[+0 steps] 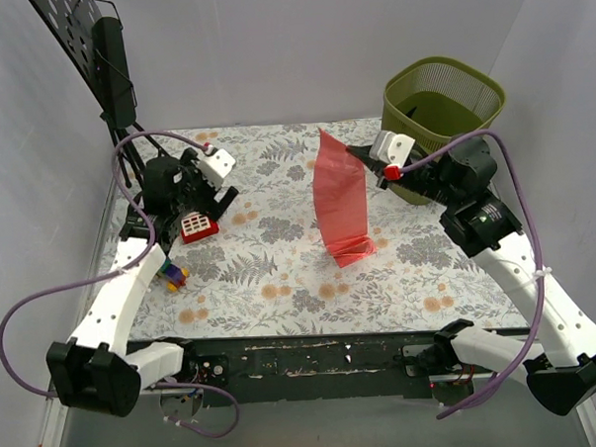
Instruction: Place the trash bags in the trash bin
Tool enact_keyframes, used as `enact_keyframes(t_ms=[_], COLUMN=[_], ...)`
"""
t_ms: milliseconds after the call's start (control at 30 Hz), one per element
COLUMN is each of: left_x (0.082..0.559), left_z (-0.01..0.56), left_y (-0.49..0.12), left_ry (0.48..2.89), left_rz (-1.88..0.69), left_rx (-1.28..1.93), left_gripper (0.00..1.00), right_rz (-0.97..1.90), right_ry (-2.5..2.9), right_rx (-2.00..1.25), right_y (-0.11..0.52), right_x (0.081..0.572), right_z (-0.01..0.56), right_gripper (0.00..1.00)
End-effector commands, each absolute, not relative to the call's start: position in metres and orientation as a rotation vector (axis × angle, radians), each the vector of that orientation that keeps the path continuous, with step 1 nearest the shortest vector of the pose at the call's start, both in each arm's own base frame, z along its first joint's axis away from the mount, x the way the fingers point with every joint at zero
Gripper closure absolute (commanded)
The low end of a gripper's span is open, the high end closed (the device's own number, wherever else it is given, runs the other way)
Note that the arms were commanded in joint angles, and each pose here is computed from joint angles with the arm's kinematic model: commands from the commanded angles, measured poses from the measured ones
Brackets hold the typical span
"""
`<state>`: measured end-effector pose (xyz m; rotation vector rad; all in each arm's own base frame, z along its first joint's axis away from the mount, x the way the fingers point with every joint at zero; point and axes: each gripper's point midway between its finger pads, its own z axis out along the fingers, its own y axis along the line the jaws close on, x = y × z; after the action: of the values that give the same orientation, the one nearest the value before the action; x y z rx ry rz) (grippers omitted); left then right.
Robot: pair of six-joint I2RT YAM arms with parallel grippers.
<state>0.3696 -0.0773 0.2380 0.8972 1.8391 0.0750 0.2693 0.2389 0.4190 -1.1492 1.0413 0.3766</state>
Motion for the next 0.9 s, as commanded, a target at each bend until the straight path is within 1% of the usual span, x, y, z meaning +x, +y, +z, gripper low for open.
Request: enact_keyframes(t_ms=[0, 100, 167, 233, 367, 500, 567, 700, 867], left_x=[0.313, 0.293, 0.28, 0.281, 0.303, 0.303, 0.307, 0.341, 0.37], left_z=[0.249, 0.243, 0.243, 0.247, 0.231, 0.224, 0.219, 0.204, 0.199], left_y=[-0.176, -0.222, -0.25, -0.267, -0.286, -0.312, -0.325, -0.351, -0.371], left_ry=[1.744, 1.722, 1.629, 1.55, 1.543, 1.411, 1.383, 1.411, 1.334], left_rz=[-0.396, -0.503, -0.561, -0.562, -0.57, -0.673, -0.714, -0.723, -0.693], left_rx=[1.053, 1.111, 1.156, 1.135, 1.125, 1.196, 1.183, 1.134, 1.136], left_gripper=[0.15, 0.15, 0.14, 0.12, 0.12, 0.11, 0.1, 0.11, 0.09], right_rz=[0.184, 0.132, 0.107, 0.106, 0.136, 0.125, 0.127, 0.139, 0.128], right_ry=[0.806, 0.763, 0.751, 0.735, 0.731, 0.736, 0.739, 0.752, 0.778], right_rx=[-0.994, -1.01, -0.983, -0.967, -0.927, -0.914, -0.903, -0.886, -0.885], right_y=[0.22, 0.222, 0.221, 0.222, 0.223, 0.223, 0.224, 0.224, 0.222], right_x=[0.274, 0.279, 0.285, 0.288, 0.29, 0.296, 0.299, 0.302, 0.304], right_z=[0.513, 0.528, 0.537, 0.546, 0.571, 0.583, 0.589, 0.606, 0.616], right_gripper=[0.99, 0.99, 0.99, 0.99, 0.99, 0.99, 0.99, 0.99, 0.99])
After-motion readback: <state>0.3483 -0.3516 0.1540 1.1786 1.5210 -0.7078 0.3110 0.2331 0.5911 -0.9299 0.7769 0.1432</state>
